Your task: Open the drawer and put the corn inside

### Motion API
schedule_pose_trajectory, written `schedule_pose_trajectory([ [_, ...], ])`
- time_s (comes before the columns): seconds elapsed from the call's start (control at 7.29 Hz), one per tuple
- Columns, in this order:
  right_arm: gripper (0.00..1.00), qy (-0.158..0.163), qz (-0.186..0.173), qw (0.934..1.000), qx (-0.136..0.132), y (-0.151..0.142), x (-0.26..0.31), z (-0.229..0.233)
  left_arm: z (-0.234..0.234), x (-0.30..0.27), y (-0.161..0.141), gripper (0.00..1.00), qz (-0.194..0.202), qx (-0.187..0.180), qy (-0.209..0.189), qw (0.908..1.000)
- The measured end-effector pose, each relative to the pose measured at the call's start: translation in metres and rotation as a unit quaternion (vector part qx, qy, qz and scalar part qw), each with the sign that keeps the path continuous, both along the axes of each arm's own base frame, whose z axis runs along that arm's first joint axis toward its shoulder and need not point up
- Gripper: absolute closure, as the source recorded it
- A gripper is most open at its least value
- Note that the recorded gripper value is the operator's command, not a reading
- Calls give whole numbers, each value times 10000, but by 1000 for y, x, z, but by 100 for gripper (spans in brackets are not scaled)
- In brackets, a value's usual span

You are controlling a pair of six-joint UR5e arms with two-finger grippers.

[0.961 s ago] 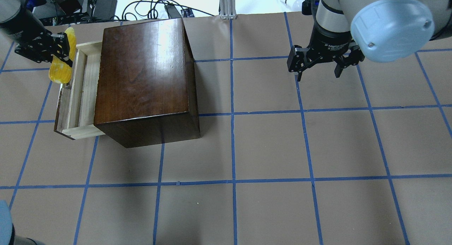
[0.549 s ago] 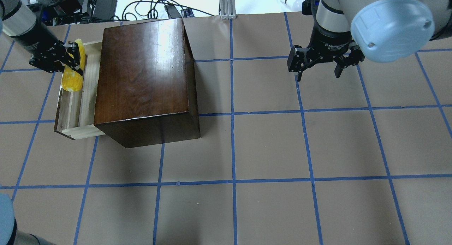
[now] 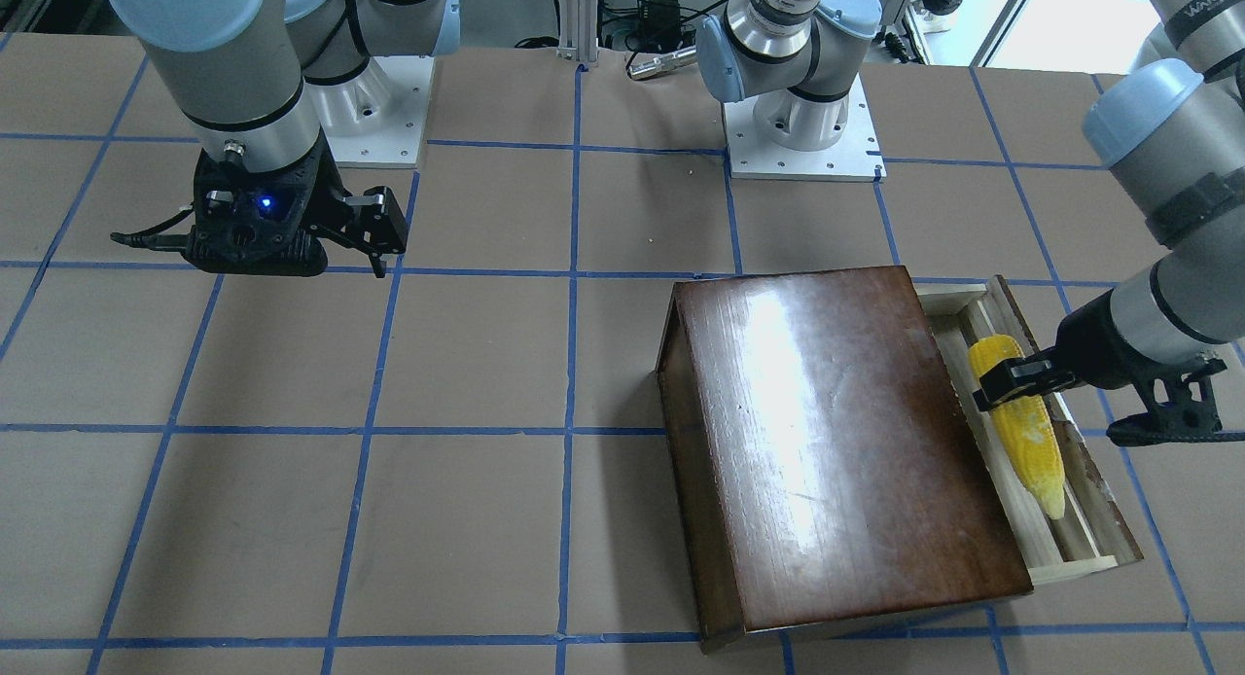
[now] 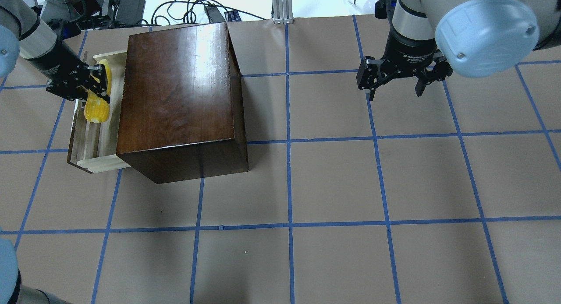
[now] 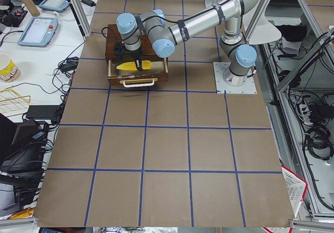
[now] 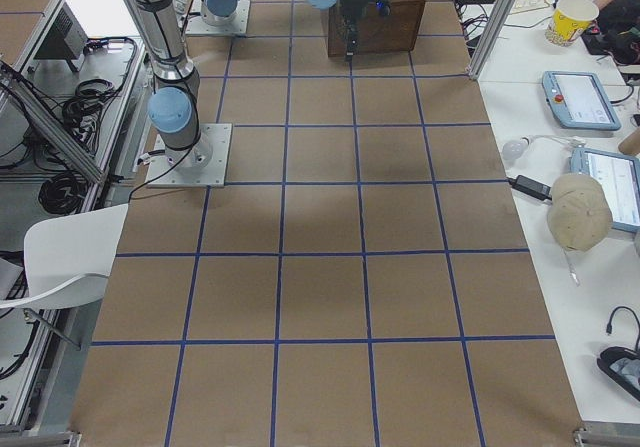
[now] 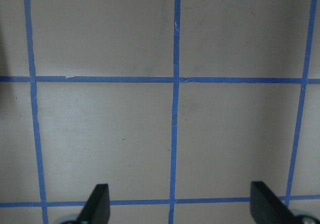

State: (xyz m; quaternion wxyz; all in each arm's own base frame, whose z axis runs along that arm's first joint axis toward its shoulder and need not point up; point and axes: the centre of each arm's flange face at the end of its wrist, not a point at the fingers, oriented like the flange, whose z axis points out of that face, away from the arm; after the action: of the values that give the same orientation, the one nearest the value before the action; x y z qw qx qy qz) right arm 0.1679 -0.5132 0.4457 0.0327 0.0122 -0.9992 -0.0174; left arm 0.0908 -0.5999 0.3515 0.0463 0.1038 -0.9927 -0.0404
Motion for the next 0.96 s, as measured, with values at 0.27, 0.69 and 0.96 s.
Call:
schedule_pose_trajectory([
  [0.27, 0, 3, 0, 10000, 0, 0, 0, 0, 10, 2, 2, 0, 2, -51, -33, 10000],
  [0.69, 0, 0, 0, 10000, 0, 0, 0, 0, 65, -16, 9, 0, -61, -170, -80, 9998],
  [0.96, 0, -2, 0, 10000, 0, 0, 0, 0, 113, -64, 22, 0, -205, -332, -178, 9991],
])
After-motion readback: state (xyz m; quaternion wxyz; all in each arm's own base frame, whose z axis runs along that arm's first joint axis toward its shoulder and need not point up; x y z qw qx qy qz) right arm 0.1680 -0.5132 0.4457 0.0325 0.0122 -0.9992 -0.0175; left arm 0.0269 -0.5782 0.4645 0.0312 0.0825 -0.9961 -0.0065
